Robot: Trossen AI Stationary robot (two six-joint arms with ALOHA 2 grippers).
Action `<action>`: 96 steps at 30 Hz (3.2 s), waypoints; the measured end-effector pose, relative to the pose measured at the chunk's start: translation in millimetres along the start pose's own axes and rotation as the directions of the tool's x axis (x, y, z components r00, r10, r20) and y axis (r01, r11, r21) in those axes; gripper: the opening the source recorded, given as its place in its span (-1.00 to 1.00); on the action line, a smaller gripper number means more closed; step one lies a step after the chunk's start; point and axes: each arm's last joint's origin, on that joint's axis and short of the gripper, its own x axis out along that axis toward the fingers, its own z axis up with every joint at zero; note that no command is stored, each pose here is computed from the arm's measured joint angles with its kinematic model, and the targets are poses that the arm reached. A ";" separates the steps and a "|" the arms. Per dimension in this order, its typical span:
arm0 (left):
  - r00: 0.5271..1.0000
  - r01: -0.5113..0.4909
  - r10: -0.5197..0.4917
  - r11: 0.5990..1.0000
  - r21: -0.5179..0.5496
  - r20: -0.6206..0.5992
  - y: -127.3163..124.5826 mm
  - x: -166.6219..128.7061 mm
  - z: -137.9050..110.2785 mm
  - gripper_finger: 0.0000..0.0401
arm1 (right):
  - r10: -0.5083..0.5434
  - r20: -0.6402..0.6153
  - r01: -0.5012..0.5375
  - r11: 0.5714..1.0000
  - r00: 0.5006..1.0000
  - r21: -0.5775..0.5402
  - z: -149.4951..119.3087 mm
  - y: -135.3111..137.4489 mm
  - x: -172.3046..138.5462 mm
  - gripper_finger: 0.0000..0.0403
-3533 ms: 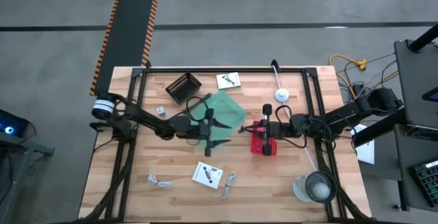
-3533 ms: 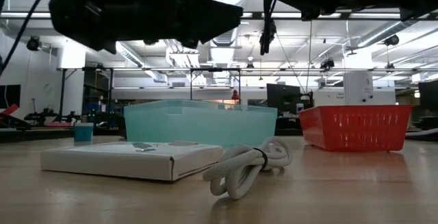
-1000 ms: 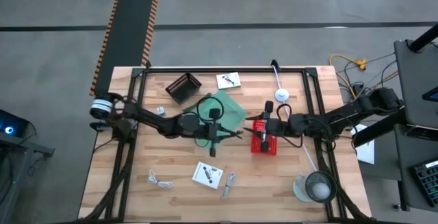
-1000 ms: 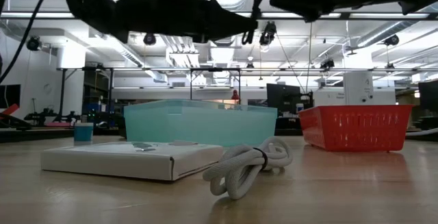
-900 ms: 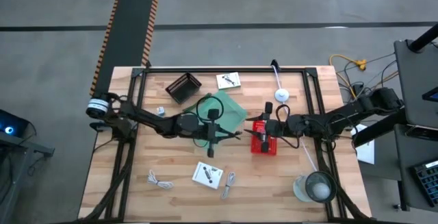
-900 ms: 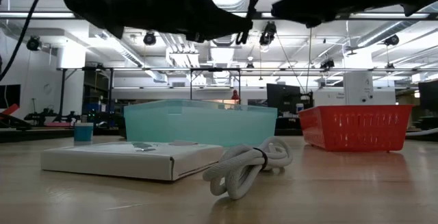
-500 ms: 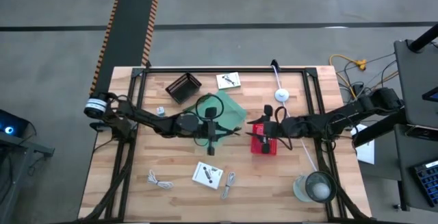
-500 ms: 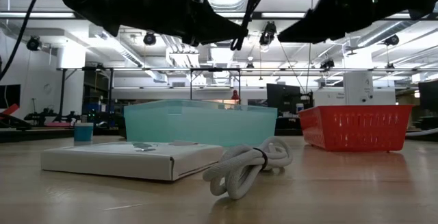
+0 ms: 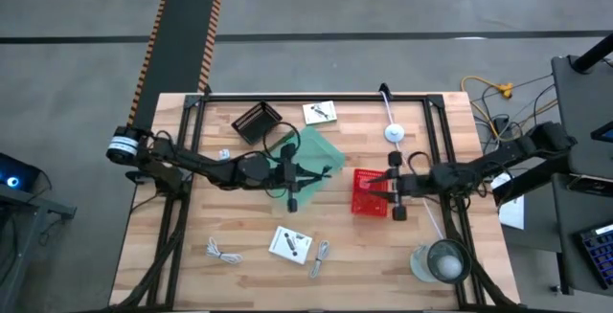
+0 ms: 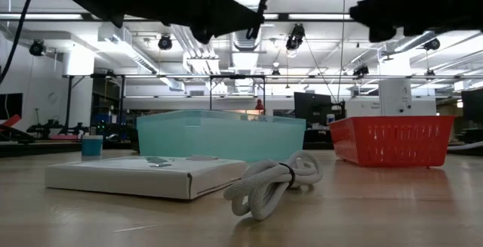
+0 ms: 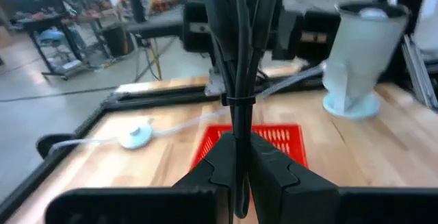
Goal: Pick and place items into bin
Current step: Put the black charger cable into the green bin
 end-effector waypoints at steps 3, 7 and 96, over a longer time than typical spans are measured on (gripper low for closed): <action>1.000 -0.031 0.031 0.999 -0.020 -0.003 2.2 -2.3 1.5 -0.95 | -0.031 0.072 0.036 0.998 0.997 -0.059 1.0 -3.3 -9.1 -0.53; 0.996 -0.082 0.080 0.995 -0.048 -0.036 5.7 -4.4 4.5 -0.95 | -0.029 0.071 0.035 0.995 0.997 -0.095 -3.5 -3.9 -14.5 -0.58; 0.321 -0.661 -0.017 0.712 -0.237 -0.947 68.2 5.9 -39.6 -0.95 | -0.035 0.048 0.044 0.976 0.998 -0.213 -5.1 -3.7 -13.9 -0.66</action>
